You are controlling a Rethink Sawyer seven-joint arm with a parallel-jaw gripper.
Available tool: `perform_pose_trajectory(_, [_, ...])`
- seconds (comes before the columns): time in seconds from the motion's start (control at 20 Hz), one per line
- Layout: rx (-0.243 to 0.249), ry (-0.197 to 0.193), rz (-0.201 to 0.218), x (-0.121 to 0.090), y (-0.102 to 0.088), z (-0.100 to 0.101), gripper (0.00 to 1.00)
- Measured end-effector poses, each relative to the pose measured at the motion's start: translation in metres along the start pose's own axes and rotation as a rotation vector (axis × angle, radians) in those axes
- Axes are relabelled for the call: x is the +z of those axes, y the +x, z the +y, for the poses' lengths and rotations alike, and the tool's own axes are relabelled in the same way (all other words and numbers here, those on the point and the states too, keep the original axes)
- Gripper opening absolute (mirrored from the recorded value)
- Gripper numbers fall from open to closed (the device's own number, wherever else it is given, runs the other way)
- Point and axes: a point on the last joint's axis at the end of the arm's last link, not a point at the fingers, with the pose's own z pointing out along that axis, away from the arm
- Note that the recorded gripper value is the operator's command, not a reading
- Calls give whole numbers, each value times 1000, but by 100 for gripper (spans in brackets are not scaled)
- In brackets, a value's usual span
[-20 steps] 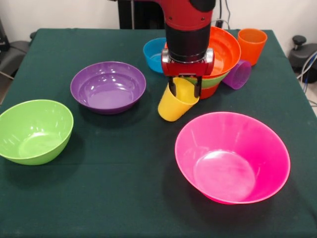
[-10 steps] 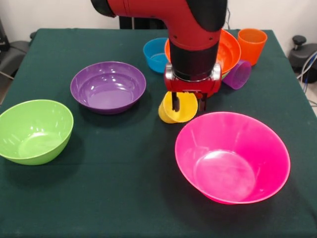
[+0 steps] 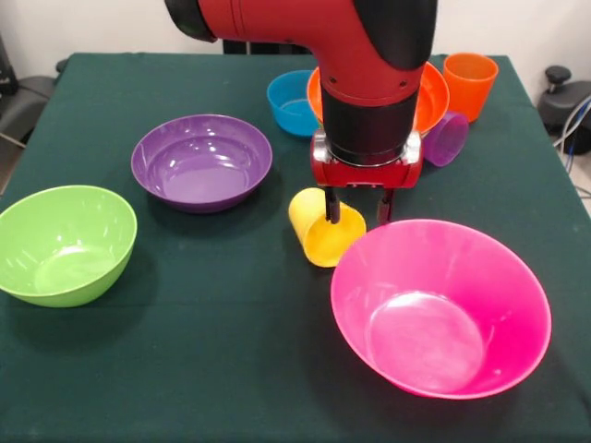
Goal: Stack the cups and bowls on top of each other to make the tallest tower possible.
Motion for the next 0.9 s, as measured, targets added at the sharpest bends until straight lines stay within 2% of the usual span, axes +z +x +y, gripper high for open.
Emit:
perform_pose_trajectory(0.6, [15,2,-21,-4,-18,-3,100])
perform_pose_trajectory(0.85, [13,-3,-1,-13,-16,6,100])
perform_pose_trajectory(0.9, [14,-8,17,-20,-14,11,100])
